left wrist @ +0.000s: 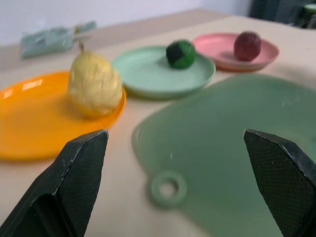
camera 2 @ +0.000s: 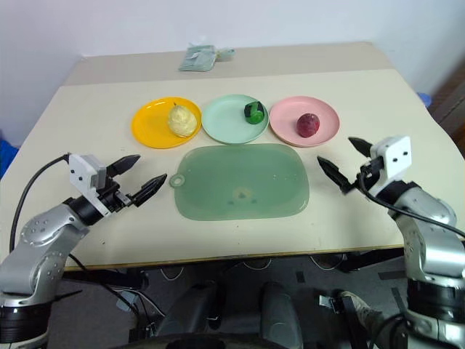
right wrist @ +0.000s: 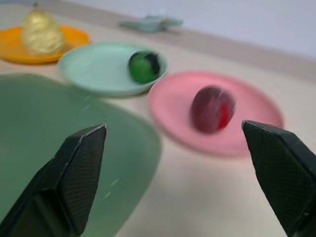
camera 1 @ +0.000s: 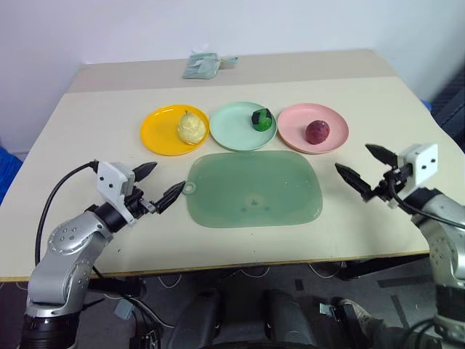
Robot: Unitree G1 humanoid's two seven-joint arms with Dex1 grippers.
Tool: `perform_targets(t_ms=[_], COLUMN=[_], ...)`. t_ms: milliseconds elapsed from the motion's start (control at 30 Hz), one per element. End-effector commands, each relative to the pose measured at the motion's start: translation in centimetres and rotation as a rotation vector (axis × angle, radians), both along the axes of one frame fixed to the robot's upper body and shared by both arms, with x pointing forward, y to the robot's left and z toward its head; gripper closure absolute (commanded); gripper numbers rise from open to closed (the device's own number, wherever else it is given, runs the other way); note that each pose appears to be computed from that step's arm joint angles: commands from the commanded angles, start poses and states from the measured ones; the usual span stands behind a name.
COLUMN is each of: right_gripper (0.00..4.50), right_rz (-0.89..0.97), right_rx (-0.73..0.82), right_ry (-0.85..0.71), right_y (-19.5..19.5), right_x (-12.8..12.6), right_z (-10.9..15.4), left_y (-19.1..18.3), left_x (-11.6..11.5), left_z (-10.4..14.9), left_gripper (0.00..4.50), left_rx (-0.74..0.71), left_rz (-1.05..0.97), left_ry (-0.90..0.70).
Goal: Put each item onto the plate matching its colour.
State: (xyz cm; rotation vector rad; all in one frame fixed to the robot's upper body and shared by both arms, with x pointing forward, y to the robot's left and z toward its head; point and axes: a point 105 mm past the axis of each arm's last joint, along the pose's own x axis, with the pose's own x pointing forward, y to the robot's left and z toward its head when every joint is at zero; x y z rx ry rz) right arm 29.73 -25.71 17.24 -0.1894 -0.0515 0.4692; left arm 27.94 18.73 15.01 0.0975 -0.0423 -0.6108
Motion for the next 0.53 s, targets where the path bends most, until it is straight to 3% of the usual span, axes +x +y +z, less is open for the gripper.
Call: perform_targets(t_ms=[33,533], right_gripper=[0.02,0.02], right_rz=[0.001,0.008], right_rx=[0.003,0.012], right_ry=[-0.049,0.023], right_y=[-0.2,-0.5], right_x=[-1.2,-3.3], right_z=[2.3,1.1], left_y=[-0.5,-0.4], left_x=[-0.8,-1.6], left_z=[1.2,-0.1], left_gripper=[0.0,0.0], left_rx=[0.01,-0.015], left_rz=[-0.023,-0.023], left_ry=[-0.072,-0.092])
